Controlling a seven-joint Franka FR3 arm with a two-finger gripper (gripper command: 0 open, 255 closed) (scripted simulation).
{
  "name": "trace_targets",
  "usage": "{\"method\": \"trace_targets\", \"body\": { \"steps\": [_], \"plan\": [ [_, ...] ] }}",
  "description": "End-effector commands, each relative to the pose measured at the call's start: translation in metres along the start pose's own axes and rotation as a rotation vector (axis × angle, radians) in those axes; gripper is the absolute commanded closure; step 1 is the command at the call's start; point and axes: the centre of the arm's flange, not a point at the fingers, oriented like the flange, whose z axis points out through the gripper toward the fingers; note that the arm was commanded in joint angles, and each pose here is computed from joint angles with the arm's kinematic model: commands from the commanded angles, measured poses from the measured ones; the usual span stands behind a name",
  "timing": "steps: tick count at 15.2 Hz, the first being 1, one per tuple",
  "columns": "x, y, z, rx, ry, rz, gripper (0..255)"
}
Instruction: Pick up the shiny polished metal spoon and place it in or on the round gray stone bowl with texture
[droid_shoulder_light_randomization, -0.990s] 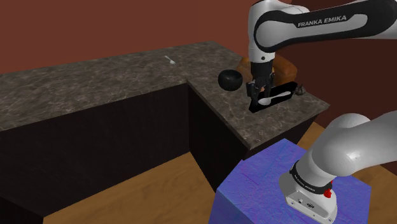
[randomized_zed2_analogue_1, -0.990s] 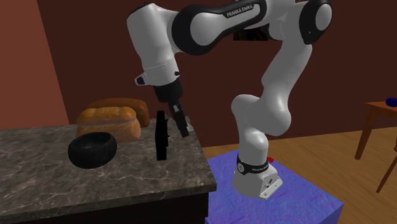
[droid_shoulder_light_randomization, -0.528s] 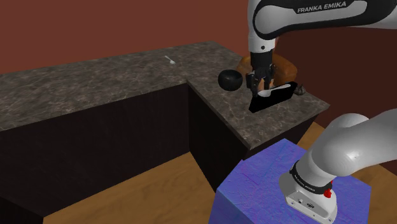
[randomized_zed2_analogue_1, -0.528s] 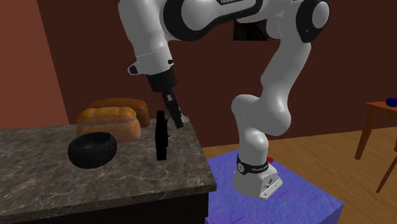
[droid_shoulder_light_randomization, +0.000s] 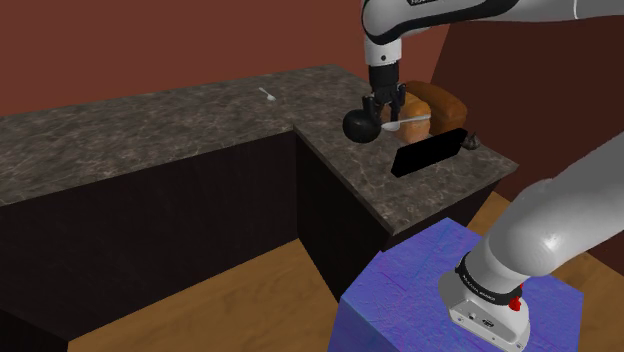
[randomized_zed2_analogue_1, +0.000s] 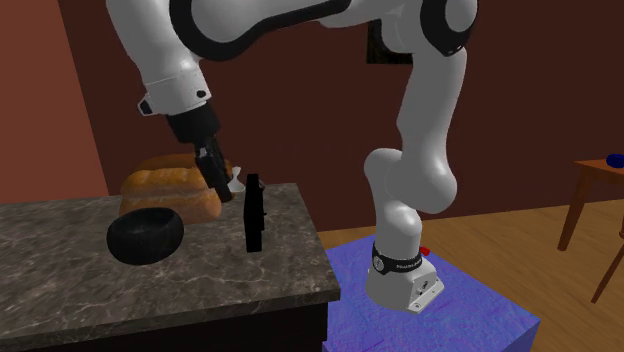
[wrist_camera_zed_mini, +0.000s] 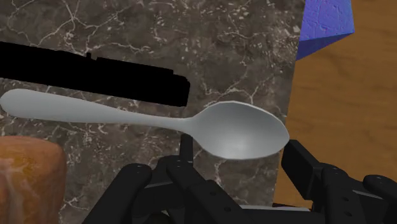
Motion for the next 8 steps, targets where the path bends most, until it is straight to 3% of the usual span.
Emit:
{"method": "trace_targets", "body": {
  "steps": [1, 8],
  "plan": [
    [0.025, 0.004, -0.005, 0.000, 0.000, 0.000, 255],
    [0.112, 0.020, -0.032, 0.000, 0.000, 0.000, 255]
  ]
}}
